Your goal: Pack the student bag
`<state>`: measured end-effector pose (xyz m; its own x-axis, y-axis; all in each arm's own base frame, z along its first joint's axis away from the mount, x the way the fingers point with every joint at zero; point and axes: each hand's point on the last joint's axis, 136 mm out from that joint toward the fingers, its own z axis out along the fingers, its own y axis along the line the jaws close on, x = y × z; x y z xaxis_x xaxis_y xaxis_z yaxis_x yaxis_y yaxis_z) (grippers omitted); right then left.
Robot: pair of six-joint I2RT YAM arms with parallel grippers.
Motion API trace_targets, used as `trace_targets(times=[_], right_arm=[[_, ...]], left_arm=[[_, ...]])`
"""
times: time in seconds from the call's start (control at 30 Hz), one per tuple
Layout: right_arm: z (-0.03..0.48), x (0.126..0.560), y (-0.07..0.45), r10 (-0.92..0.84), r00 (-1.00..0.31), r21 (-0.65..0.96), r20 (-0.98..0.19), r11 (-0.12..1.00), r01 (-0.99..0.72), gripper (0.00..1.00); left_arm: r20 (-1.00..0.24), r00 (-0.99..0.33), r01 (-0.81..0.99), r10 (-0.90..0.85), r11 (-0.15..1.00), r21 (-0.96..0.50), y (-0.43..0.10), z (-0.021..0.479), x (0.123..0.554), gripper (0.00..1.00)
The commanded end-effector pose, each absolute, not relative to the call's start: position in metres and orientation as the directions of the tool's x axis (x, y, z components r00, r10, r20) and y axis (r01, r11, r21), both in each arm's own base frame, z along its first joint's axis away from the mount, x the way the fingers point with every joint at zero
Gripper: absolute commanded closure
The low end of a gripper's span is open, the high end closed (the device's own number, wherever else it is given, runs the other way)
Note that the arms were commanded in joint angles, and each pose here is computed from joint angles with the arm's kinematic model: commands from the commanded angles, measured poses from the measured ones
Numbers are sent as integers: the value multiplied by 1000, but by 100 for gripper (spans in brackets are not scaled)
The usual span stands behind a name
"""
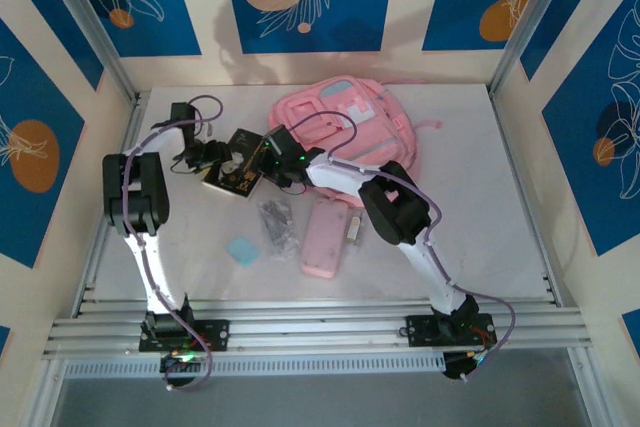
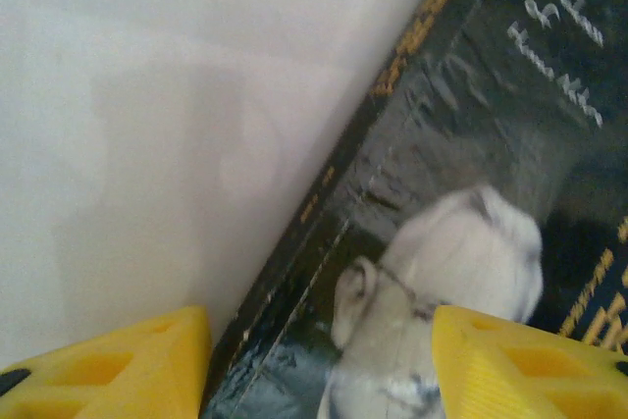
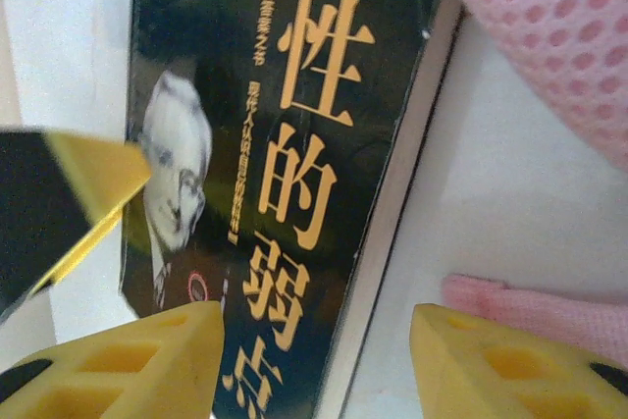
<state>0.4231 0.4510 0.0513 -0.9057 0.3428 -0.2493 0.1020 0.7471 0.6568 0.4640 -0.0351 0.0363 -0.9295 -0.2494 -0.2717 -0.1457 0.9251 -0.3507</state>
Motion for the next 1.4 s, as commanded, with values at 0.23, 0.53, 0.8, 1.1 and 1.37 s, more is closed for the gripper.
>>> trace_targets(times=[0.23,0.53,0.8,1.1,1.37], right_arm=[[65,426,483,287,-927,710,-239,704,35,50],[101,424,489,250,-924,735,-290,676,-48,69],[105,419,488,237,-932,735,-273,677,-43,94],[163,411,505,118,-929,771,-350,600,-214,100],[210,404,487,57,-923,792,-381,535,-294,100]], left_arm=[[-231,-942,-145,-245,915,-376,-56,37,436,43],[-249,-937,-148,-246,922,-357,-53,40,438,43],[-253,-935,-152,-248,927,-344,-50,40,436,43],[-387,-860,-189,-334,911,-366,-39,101,445,26],[-447,-787,-197,-426,859,-473,-39,136,450,10]])
